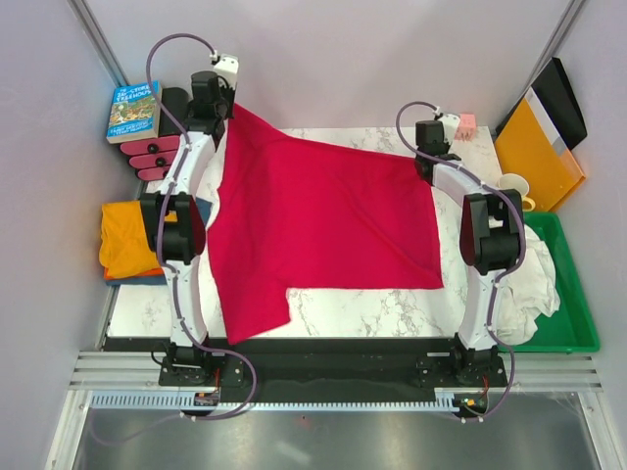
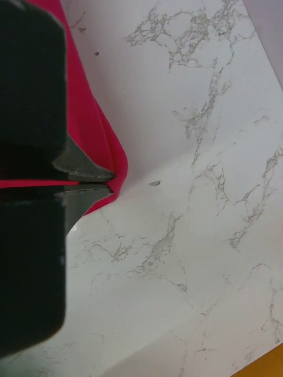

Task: Fold and stack the t-shirts
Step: Flatten out the tshirt, then fold the flattened tshirt in 1/3 of the way

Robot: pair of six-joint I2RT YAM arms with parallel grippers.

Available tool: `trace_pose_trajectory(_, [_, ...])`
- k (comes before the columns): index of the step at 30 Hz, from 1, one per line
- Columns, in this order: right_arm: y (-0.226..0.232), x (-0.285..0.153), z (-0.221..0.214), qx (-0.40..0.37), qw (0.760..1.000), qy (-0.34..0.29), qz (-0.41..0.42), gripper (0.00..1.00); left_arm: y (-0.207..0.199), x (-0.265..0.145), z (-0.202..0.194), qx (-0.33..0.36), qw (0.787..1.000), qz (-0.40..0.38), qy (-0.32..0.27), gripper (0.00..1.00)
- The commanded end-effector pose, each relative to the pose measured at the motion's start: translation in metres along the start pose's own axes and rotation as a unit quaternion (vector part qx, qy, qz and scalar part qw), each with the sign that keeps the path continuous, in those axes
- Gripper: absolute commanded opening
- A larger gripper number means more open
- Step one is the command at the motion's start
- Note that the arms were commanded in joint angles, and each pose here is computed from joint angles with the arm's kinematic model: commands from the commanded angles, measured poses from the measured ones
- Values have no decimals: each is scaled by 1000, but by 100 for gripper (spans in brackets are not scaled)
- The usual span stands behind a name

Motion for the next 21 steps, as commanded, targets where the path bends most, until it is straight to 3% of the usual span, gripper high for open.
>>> trace_pose_trajectory(1, [2,14,12,31,999,-10,6,0,-4,19,1,41,999,25,2,2])
trace_pose_trajectory(10, [7,39,10,51,998,5,21,0,-22,27,-15,26,999,23,20,2])
trace_pose_trajectory(21, [16,13,57,79,995,-31,49,0,-10,1,10,7,999,32,6,2])
Point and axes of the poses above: each gripper's point midway between its finger pads, its own x axis out along the fingers, its own y axis along the line the jaws close on, z = x × y, the point moved 4 cm from there along -x, back along the fingers
